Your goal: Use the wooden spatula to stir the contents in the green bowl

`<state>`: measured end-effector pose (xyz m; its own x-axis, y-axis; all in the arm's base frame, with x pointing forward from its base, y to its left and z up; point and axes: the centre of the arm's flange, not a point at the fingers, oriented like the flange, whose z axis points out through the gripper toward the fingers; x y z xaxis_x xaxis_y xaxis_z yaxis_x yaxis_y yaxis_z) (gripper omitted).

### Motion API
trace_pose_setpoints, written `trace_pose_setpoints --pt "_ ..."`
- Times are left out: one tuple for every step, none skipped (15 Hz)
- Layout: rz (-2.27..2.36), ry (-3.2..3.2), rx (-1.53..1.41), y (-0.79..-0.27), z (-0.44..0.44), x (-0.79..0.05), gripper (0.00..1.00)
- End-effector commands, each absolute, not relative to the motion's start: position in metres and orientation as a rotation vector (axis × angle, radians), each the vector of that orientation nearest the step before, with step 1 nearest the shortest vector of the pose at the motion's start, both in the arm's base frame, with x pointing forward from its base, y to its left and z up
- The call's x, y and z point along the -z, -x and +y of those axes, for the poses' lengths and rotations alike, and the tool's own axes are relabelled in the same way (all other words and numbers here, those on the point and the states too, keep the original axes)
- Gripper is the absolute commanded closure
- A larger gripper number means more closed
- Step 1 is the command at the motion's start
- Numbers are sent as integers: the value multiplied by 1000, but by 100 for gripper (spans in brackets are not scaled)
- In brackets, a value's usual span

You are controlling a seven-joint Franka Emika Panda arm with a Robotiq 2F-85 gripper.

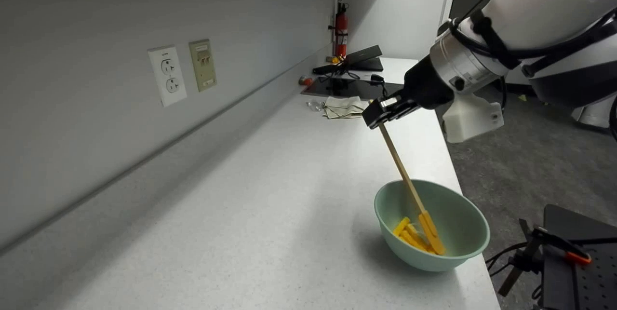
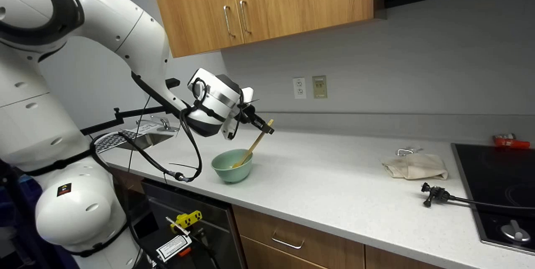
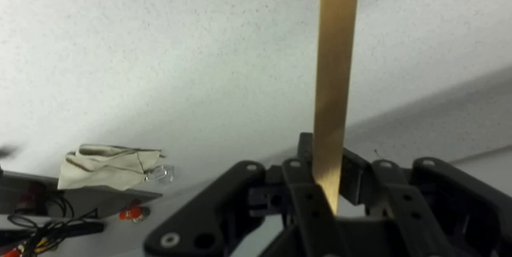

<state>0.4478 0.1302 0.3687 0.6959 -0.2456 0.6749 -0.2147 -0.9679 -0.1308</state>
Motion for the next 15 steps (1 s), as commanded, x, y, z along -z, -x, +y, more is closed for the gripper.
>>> trace_pose_setpoints --pt "383 2829 1020 -450 132 -369 98" --pt "371 2828 1024 -450 135 -368 98" --pt "359 2824 1038 -450 138 -368 98" --pt "342 2819 1062 -449 141 -370 98" --pt "326 2813 1088 -449 143 -373 98" --pt "293 2814 1117 -449 145 -376 98" --pt "273 2811 1143 -449 147 -379 98" --pt "247 2805 1172 -448 149 -382 98" --pt "216 2801 1207 -447 151 -385 98" --pt "182 2799 1248 -446 152 -387 98" --pt "145 2798 1286 -444 154 -389 98" --pt "110 2797 1320 -443 155 -392 98" --pt "83 2804 1335 -442 155 -394 98" --pt "62 2803 1347 -441 155 -396 98" --pt "43 2804 1352 -439 156 -396 98"
